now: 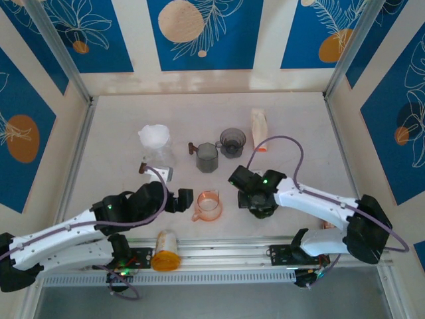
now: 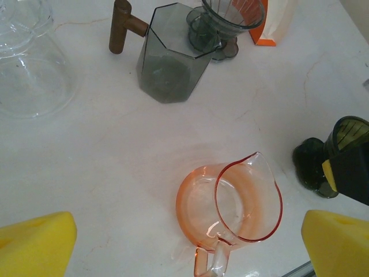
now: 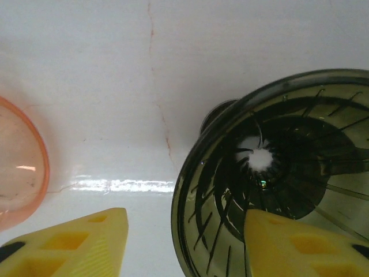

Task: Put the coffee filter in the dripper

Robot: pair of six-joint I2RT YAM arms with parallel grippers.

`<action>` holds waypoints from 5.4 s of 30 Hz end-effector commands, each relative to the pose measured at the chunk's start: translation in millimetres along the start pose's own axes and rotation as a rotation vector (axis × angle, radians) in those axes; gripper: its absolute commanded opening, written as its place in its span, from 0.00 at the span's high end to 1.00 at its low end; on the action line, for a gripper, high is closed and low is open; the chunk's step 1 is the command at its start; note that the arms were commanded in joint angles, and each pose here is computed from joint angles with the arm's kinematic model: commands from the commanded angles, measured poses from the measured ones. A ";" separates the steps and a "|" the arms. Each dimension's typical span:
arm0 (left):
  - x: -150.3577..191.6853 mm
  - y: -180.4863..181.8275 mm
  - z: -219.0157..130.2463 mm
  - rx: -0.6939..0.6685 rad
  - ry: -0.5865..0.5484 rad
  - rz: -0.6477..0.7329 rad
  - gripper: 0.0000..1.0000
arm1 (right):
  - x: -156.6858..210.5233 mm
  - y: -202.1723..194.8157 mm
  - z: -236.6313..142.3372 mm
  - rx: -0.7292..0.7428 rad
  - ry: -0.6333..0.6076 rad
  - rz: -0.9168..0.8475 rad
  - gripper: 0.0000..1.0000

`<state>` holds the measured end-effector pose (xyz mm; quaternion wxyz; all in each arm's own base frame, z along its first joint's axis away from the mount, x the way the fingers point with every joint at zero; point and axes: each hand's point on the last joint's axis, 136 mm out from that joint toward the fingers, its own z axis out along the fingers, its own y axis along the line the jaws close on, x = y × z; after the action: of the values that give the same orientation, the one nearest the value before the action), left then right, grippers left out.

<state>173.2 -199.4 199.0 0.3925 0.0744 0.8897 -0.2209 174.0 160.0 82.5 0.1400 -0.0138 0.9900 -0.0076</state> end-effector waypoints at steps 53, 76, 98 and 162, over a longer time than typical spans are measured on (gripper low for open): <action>-1.2 66.4 -58.8 -0.053 -0.146 -0.110 0.00 | 1.5 169.6 -105.5 -0.066 -0.301 -0.882 0.84; 0.9 59.5 -49.7 -0.052 -0.126 -0.109 0.00 | -34.0 122.6 -152.2 -0.340 -0.356 -0.406 0.43; 10.3 57.0 -36.1 -0.066 -0.094 -0.086 0.00 | -35.2 100.9 -79.6 -0.504 0.006 -0.033 0.50; 22.4 30.4 -4.6 -0.015 -0.030 -0.047 0.00 | -154.6 2.9 -79.6 -0.221 -0.328 0.057 0.51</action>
<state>165.5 -163.5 176.7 0.4047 0.0383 0.8881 -0.2148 269.0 180.6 195.5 0.2641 0.0073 0.9541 0.1408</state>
